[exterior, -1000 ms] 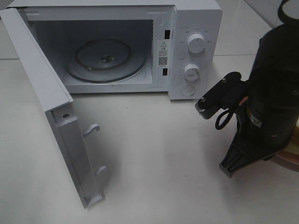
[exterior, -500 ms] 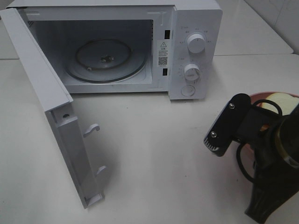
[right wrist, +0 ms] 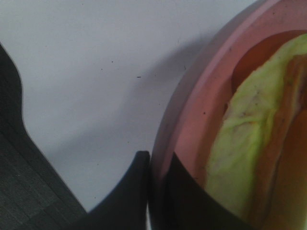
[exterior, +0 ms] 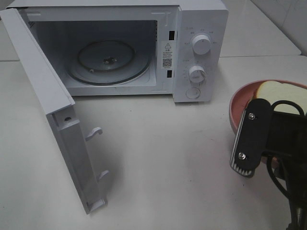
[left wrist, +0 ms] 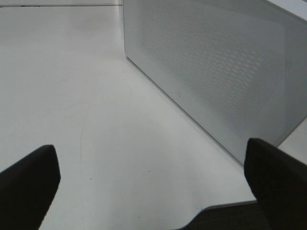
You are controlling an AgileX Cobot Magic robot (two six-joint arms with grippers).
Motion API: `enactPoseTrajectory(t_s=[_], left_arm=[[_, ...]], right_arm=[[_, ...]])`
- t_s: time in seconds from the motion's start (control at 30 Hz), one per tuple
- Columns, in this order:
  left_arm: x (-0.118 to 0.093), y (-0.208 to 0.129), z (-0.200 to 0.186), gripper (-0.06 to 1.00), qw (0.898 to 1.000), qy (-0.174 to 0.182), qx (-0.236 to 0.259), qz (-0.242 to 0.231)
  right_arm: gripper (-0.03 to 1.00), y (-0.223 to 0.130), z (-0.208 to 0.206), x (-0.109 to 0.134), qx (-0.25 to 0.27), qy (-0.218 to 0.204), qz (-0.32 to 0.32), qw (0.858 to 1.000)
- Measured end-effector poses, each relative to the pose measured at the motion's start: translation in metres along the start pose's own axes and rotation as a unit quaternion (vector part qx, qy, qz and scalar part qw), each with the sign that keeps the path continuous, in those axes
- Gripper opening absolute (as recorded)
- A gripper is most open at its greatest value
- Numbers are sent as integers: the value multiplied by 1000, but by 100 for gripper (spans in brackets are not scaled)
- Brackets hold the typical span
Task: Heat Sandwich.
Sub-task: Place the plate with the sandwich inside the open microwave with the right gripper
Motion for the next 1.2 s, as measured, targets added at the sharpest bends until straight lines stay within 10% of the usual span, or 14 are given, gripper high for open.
enactPoseTrajectory(t_s=[0.5, 1.2], left_arm=[[0, 0, 0, 97, 1000, 0, 0, 0], [0, 0, 0, 97, 1000, 0, 0, 0]], right_arm=[[3, 17, -1, 3, -51, 2, -150, 987], [3, 44, -6, 9, -131, -20, -346, 929]])
Point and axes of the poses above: a point on each arm's last joint axis where the gripper is mounted, z pointing out along that axis toward the gripper, x along the wrist's bending axis when the last joint is at zero, y = z × x, the point moved 8 cm from there along z, pointing out along that axis toward the gripper, and after that the axes turned 7 degrees about z, right-handed, at the moved point
